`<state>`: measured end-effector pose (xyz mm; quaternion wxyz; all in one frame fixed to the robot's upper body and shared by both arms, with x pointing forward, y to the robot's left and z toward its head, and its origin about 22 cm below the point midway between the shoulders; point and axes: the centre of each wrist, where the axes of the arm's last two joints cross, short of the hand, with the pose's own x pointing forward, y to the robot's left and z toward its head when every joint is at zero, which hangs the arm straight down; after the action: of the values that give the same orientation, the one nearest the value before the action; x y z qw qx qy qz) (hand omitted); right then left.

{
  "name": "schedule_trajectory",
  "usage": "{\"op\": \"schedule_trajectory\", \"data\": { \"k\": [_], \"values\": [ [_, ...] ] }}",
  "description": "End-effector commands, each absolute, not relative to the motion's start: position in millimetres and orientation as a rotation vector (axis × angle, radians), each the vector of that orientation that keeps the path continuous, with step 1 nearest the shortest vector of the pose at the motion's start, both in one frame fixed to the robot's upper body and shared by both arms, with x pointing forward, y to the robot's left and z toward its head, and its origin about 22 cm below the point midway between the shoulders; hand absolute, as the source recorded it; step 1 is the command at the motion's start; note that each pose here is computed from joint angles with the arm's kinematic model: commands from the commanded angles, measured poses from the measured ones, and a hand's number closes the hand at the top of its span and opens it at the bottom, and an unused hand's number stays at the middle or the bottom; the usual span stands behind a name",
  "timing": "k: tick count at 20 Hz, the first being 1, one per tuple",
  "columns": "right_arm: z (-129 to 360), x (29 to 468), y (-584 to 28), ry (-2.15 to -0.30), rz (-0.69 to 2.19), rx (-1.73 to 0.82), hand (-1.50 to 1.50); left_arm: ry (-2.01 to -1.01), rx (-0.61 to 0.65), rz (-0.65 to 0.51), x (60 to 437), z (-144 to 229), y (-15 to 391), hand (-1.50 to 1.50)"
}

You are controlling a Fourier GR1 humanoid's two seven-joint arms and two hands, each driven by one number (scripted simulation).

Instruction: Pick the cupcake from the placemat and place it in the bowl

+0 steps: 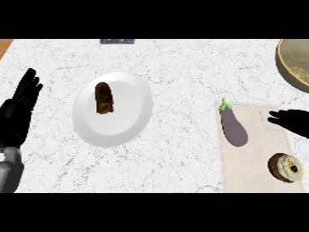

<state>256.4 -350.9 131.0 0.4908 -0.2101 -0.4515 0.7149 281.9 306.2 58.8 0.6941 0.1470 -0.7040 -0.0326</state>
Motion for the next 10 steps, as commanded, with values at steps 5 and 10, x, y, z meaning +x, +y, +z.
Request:
{"op": "schedule_trajectory", "data": {
  "k": [5, 10],
  "values": [
    [96, 241, -348, -1.011, 1.765, -0.469, -1.5, -1.57, 0.313, -0.072, 276, 57, 301, 0.0],
    [89, 265, -353, -1.04, 1.745, -0.468, -1.5, -1.567, 0.329, -0.063, 288, 61, 309, 0.0]
  ]
}}
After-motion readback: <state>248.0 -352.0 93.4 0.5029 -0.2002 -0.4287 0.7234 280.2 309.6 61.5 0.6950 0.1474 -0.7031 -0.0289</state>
